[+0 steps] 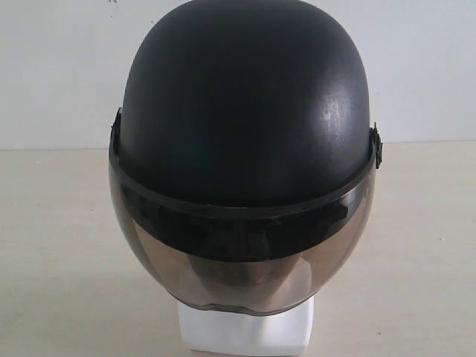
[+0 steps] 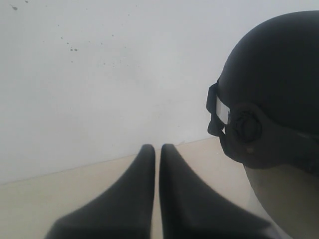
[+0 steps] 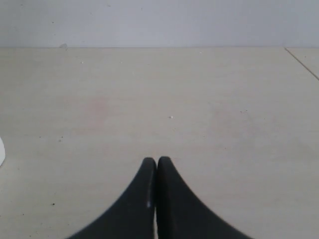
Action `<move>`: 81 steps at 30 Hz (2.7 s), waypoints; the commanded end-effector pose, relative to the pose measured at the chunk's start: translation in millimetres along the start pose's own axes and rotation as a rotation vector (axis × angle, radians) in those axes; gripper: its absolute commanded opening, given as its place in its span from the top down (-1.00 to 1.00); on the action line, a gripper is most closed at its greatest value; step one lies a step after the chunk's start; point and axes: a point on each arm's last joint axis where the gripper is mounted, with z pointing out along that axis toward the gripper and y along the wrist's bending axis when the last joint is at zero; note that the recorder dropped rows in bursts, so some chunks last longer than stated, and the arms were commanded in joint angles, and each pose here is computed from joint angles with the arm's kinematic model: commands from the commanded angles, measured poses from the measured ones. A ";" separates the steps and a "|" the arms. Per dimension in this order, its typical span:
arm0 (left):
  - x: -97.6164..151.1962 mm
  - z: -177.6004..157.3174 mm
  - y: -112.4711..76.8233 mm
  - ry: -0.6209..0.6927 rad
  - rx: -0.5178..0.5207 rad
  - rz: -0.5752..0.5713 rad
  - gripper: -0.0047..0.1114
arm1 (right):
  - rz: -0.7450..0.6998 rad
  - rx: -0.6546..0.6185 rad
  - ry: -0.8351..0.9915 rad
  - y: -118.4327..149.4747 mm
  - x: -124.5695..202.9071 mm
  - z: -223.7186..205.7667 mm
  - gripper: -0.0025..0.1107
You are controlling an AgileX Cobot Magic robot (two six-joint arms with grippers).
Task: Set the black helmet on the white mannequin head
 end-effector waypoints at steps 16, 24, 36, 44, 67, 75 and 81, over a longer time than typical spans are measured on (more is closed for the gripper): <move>-13.7 -38.3 -14.4 -0.201 0.033 -0.035 0.84 | -0.001 0.000 -0.023 0.0 -0.9 0.1 0.96; -29.9 -73.6 -12.4 -0.498 0.077 -0.656 0.84 | -0.001 0.000 -0.023 0.0 -0.9 0.1 0.96; -17.9 -69.5 0.9 -0.424 -0.266 0.168 0.84 | -0.001 0.000 -0.023 0.0 -0.9 0.1 0.96; 22.8 -57.1 11.4 -0.112 -0.333 0.181 0.84 | -0.001 0.000 -0.023 0.0 -0.9 0.1 0.96; 116.9 -39.5 10.6 0.241 -0.254 0.069 0.84 | -0.001 0.000 -0.023 0.0 -0.9 0.1 0.96; 116.4 -38.9 8.3 0.211 -0.251 -0.127 0.84 | -0.001 0.000 -0.023 0.0 -0.9 0.1 0.96; 116.4 -38.9 8.3 0.194 -0.265 -0.260 0.84 | -0.001 0.000 -0.021 0.0 -0.8 0.1 0.96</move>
